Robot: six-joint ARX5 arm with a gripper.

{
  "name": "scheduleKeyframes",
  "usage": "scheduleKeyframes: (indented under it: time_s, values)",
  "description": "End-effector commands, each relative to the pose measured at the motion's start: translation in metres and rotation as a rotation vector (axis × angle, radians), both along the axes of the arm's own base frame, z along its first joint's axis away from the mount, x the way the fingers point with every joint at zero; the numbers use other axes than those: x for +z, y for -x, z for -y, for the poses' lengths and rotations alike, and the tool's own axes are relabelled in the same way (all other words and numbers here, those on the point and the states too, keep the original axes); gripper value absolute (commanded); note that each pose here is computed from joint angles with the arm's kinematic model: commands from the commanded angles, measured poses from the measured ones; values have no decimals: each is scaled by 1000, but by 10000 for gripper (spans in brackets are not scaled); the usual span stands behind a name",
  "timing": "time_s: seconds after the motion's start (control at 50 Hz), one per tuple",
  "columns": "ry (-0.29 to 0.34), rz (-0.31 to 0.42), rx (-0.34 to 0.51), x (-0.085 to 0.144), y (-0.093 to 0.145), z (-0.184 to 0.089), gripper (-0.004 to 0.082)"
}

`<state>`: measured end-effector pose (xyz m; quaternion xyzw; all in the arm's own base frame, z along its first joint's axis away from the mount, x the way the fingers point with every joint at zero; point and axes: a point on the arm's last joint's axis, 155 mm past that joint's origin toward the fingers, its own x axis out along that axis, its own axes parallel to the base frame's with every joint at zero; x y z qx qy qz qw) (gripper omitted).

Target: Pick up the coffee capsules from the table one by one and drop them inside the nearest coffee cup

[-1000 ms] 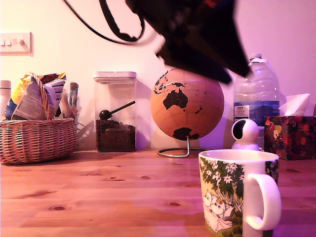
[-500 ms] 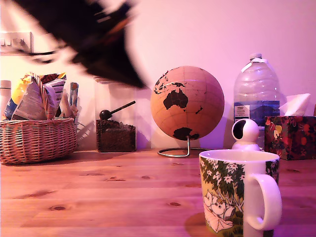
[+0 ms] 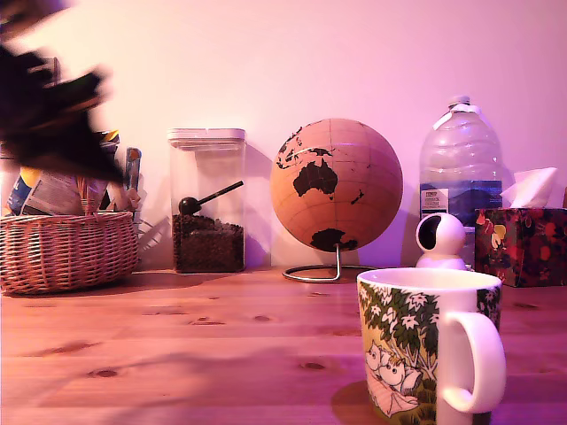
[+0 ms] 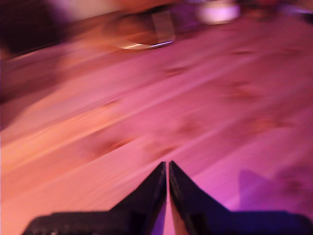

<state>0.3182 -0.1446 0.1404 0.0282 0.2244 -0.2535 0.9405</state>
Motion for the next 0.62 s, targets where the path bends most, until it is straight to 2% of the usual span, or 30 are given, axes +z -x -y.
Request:
scheduleKeyframes:
  time_s: [0.0, 0.16, 0.18, 0.26, 0.28, 0.48, 0.6]
  values:
    - [64, -18, 63, -4, 3, -11, -19]
    - [74, 15, 139, -3, 6, -39, -19]
    - [101, 7, 159, -2, 7, -42, -19]
    - [108, 23, 186, 0, 11, -51, -19]
    - [128, 16, 200, 1, 13, -53, -19]
    - [136, 47, 215, 14, 26, -60, -19]
    - [165, 65, 223, 24, 32, -61, -19]
